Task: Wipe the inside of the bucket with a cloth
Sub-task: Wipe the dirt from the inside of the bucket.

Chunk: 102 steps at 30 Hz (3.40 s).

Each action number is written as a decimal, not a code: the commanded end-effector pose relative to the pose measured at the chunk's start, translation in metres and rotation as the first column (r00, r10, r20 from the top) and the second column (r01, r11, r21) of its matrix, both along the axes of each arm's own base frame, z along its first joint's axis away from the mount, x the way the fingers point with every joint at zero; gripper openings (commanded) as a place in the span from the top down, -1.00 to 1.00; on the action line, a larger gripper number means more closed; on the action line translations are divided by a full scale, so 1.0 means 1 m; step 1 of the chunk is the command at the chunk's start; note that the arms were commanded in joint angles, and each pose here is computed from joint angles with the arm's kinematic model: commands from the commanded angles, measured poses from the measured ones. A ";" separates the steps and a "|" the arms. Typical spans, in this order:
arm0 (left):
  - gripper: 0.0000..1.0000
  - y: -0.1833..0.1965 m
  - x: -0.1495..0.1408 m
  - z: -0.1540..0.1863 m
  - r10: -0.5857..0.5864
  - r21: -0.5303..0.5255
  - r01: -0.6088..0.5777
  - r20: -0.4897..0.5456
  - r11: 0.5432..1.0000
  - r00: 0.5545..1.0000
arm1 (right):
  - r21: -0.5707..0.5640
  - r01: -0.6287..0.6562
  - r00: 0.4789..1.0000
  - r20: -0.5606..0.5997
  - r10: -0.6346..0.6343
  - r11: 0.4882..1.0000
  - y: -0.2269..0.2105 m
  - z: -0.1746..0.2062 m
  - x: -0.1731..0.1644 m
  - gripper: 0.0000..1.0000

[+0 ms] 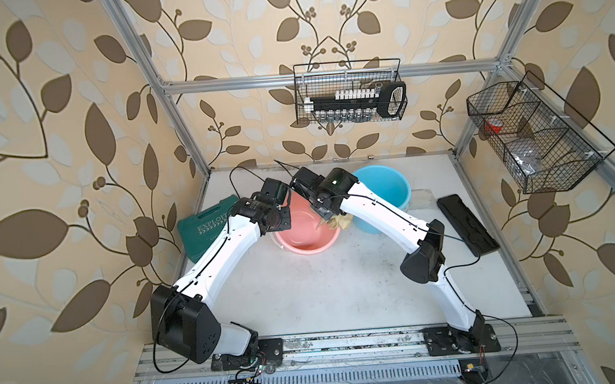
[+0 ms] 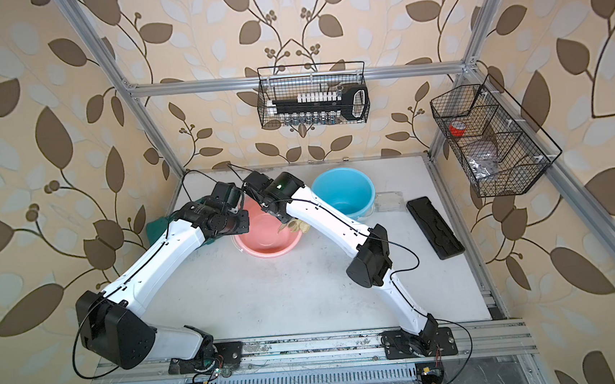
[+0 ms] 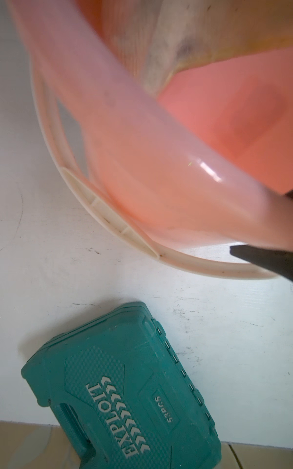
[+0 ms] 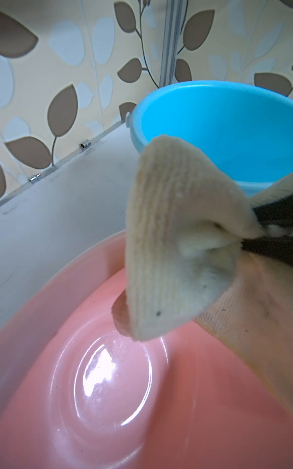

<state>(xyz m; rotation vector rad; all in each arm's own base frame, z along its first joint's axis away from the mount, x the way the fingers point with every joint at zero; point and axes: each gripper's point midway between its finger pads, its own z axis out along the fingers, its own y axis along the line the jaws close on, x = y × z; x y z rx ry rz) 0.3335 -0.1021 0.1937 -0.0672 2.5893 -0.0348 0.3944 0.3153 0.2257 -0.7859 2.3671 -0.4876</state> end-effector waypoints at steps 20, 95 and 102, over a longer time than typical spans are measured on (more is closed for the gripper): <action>1.00 -0.057 -0.038 0.024 -0.183 -0.323 0.145 -0.092 0.935 0.979 | 0.750 -0.019 0.935 -0.220 0.277 0.661 0.142 -0.015 -0.026 1.00; 1.00 -0.041 -0.036 -0.016 -0.087 -0.334 -0.016 -0.291 0.942 0.953 | 0.840 0.005 0.582 -0.443 0.682 0.542 0.196 -0.114 -0.135 1.00; 1.00 -0.036 -0.032 -0.020 -0.067 -0.314 -0.029 -0.289 0.949 0.955 | 0.910 0.077 0.542 -0.380 0.750 0.407 0.177 -0.068 -0.144 1.00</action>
